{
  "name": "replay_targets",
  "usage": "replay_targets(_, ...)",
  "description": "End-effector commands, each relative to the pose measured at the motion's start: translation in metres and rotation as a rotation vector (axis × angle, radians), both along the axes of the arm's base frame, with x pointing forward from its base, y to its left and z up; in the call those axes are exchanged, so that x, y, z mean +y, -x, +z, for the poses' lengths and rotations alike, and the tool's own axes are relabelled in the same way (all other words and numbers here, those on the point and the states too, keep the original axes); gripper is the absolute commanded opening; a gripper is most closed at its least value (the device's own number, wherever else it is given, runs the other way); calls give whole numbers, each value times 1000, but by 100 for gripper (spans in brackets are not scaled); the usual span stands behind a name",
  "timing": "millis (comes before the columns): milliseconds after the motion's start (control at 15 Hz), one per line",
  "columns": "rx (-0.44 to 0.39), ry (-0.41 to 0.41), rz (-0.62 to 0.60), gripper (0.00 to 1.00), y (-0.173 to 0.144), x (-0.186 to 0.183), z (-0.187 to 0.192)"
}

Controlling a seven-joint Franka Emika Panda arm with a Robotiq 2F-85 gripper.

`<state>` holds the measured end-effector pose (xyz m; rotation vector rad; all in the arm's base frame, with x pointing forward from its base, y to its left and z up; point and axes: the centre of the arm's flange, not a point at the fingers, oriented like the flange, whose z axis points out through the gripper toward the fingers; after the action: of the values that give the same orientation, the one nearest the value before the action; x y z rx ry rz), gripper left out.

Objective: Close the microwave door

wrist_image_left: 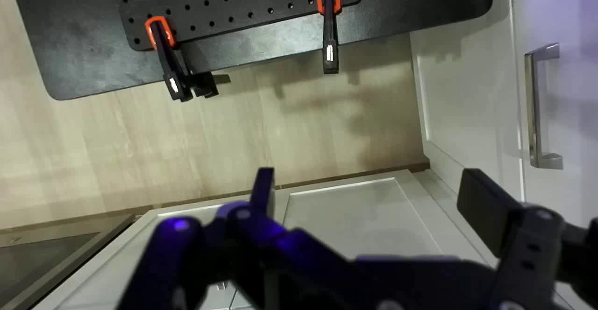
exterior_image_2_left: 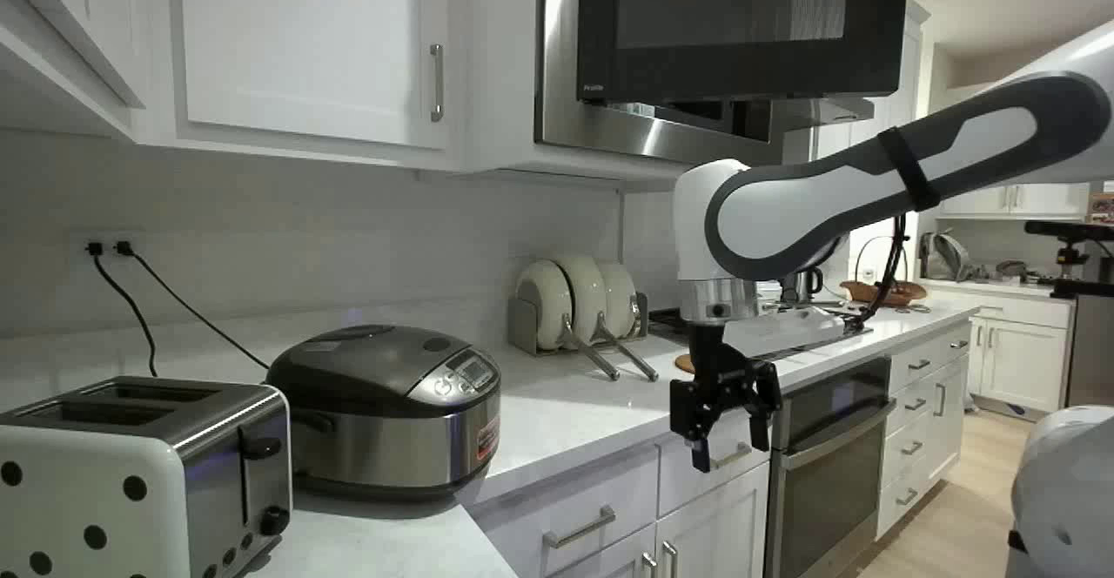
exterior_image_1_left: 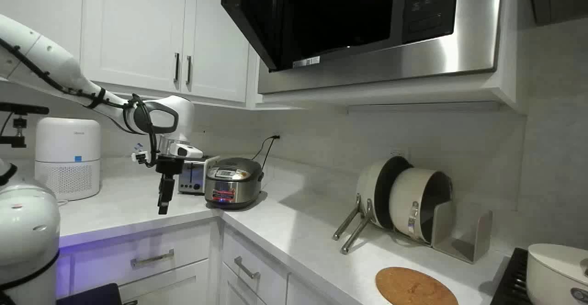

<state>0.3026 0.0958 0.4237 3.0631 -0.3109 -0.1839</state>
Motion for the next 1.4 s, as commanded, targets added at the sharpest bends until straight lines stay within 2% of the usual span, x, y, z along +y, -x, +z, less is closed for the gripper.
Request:
replay_targets(0, 0, 0, 0, 100, 0, 0, 0)
replay_targets(667, 0, 0, 0, 100, 0, 0, 0)
replay_targets(1000, -111, -9, 41, 100, 21, 16, 44)
replay_targets(1333, -326, -13, 108, 100, 61, 27, 111)
